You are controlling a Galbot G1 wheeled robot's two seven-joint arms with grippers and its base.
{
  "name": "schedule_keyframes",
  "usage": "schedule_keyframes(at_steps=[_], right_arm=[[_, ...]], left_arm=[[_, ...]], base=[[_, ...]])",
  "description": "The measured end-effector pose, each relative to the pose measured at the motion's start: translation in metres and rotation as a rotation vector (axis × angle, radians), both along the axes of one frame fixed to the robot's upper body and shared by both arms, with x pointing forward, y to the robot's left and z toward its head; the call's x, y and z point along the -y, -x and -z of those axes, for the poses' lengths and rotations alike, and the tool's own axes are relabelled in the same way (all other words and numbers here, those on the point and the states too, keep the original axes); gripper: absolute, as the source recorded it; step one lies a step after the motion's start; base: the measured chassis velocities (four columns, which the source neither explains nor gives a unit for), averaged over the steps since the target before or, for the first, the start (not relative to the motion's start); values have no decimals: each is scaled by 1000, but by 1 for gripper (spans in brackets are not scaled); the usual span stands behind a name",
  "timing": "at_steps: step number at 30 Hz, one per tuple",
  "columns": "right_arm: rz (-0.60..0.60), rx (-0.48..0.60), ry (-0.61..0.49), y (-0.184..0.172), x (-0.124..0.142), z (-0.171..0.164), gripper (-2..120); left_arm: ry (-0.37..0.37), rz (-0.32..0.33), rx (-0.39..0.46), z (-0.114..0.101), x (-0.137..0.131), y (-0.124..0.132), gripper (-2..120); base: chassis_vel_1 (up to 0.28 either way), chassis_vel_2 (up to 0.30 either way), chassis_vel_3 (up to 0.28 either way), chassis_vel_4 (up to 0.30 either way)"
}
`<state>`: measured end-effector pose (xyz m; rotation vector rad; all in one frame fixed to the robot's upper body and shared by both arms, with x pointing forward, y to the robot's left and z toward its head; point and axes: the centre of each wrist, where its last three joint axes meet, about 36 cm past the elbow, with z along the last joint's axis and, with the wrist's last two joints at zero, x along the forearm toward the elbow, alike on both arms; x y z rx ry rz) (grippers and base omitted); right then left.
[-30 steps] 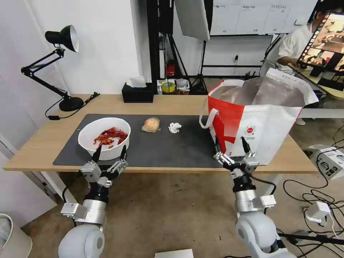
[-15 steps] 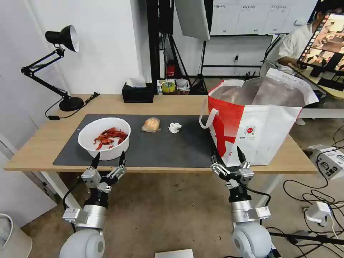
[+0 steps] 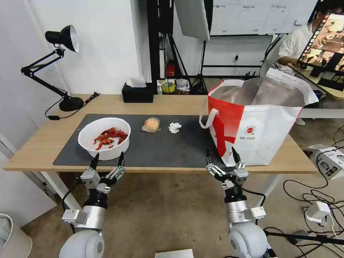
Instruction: Pick up the trash from the table and place it into the takeout bag.
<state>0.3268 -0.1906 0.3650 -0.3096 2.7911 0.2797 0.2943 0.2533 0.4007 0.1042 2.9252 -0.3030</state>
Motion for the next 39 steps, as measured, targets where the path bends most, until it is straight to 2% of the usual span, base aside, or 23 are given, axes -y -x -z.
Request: schedule_keyframes(at_steps=[7,10,23,29,39], right_arm=[[-13,-31,27,-12,-11,-8,100],[-22,-93,60,-16,-17,-11,100],[-31,-184,96,-40,-31,-24,100],[-23,-253,71,-63,-37,-44,100],[-32,-297,82,-102,-41,-47,100]], left_arm=[[4,7,1,0,3,0,100],[5,13,0,1,5,0,100],[3,31,-1,3,9,-2,100],[9,39,-1,5,13,-1,100],[13,41,13,-1,17,1,100]], base=[[0,0,0,0],[0,0,0,0],[0,0,0,0],[0,0,0,0],[0,0,0,0]])
